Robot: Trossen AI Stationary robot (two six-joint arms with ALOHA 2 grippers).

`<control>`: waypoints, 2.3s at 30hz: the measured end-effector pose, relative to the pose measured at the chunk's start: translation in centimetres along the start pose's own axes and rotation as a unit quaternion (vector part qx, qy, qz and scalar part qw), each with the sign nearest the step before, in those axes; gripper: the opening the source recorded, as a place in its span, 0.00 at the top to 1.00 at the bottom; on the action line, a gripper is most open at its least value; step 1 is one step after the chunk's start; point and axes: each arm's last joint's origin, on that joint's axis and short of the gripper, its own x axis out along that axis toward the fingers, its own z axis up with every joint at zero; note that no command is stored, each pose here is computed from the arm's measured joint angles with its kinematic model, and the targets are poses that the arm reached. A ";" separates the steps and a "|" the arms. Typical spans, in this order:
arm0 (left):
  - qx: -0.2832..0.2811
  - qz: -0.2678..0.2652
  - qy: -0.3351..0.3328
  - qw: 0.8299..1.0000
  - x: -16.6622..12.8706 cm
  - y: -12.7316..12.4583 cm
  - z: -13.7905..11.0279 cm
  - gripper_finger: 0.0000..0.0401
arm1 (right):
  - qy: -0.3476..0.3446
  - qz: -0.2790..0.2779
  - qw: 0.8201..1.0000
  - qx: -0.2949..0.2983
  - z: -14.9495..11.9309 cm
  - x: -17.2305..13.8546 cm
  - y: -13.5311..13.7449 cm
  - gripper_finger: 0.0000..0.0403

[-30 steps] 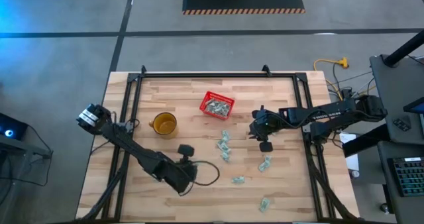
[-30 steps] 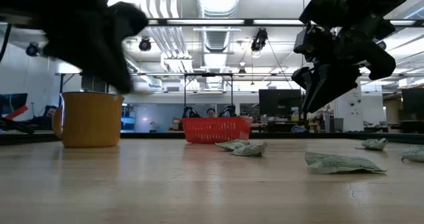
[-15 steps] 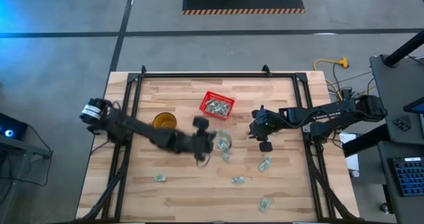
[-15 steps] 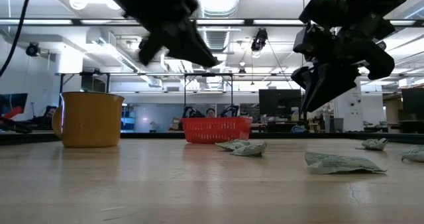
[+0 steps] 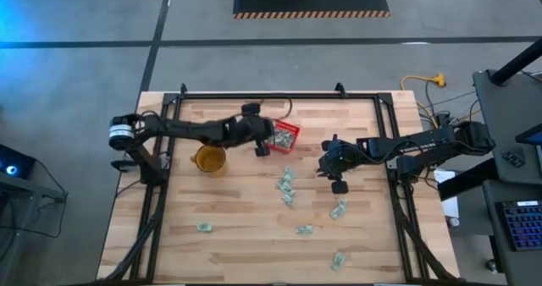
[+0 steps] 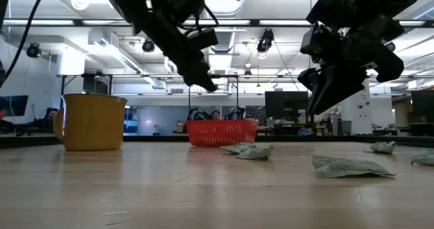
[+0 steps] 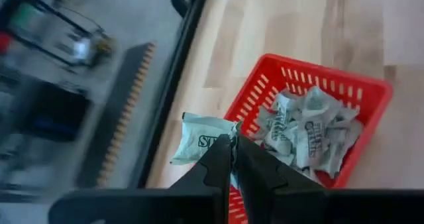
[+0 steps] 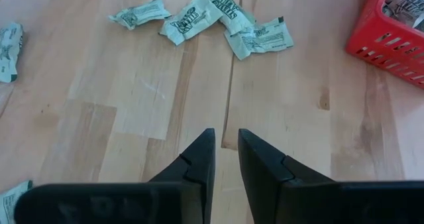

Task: Pick and place Stevia / Truvia into bins
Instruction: Put the stevia packet into the red basket

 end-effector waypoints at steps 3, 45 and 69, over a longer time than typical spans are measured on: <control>-0.030 -0.042 -0.009 0.999 0.6 1.1 -0.5 0.98 | 0.001 0.000 1.000 -0.001 0.0 0.0 0.0 0.86; -0.077 -0.108 0.021 0.991 -0.3 -2.0 -1.1 0.69 | 0.209 -0.084 0.947 0.228 -3.8 -1.3 0.3 0.86; -0.078 -0.107 0.015 0.991 -0.4 -2.1 -1.0 0.69 | 0.227 -0.256 0.889 0.303 -5.3 -1.9 -0.3 0.83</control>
